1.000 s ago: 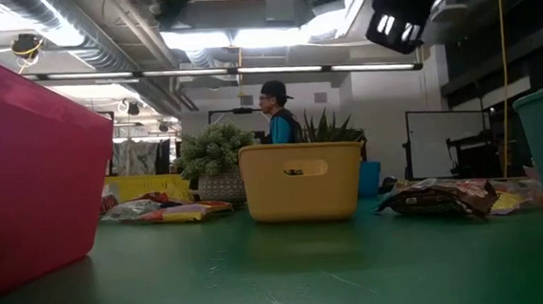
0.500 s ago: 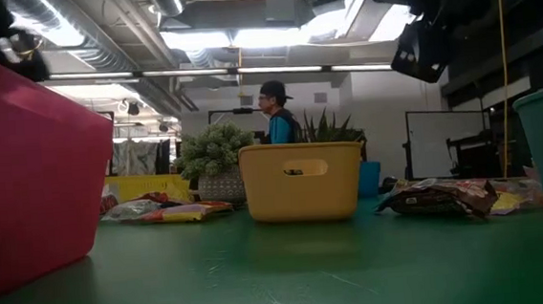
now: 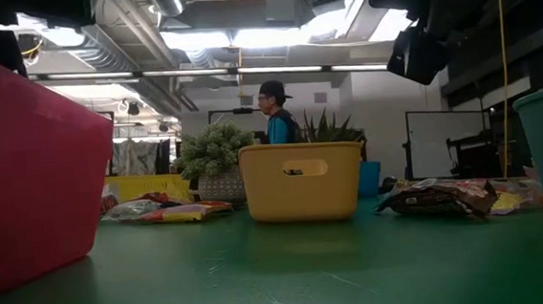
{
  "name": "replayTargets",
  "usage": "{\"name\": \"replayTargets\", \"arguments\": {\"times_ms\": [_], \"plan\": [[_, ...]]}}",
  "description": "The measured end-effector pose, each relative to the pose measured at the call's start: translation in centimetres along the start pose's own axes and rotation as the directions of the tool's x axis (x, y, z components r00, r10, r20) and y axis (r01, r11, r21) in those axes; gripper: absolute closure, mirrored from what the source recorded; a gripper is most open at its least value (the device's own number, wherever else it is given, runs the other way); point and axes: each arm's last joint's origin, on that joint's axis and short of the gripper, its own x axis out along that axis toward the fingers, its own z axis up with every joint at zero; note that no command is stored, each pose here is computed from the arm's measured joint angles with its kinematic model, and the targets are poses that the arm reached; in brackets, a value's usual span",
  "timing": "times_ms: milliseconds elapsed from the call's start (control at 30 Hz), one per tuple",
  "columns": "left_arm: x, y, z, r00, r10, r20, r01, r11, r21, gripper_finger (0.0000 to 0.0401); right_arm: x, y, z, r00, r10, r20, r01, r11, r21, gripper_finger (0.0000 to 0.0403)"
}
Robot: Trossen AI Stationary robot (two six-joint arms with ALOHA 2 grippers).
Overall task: Sort candy
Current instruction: Put the brown chocolate bar into the red bin, then put the blue chocolate bar into the light blue bin
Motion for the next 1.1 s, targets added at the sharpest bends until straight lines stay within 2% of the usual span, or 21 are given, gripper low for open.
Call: {"name": "replayTargets", "arguments": {"times_ms": [300,667,867,1000,1100], "plan": [[0.0,0.0,0.01,1.0,0.001,0.004,-0.001,1.0,-0.019,0.0318,-0.01,-0.15,-0.55,0.998,-0.011,-0.054,0.012,1.0,0.022,0.0189],[0.0,0.27,-0.02,0.999,0.036,0.017,-0.035,0.998,-0.047,0.0315,-0.01,-0.28,-0.7,0.997,-0.043,-0.063,0.045,0.998,0.037,0.0189],[-0.03,0.67,-0.18,0.997,0.079,0.005,-0.079,0.994,-0.076,0.027,-0.01,-0.3,-0.73,0.997,-0.045,-0.066,0.047,0.998,0.039,0.0189],[-0.02,0.53,0.13,0.998,0.061,0.027,-0.059,0.995,-0.081,0.024,-0.01,-0.3,-0.74,0.997,-0.046,-0.066,0.048,0.998,0.039,0.0189],[-0.01,0.29,0.51,0.998,0.029,0.05,-0.025,0.996,-0.088,0.0233,-0.01,-0.33,-0.76,0.996,-0.054,-0.067,0.056,0.998,0.04,0.0189]]}}
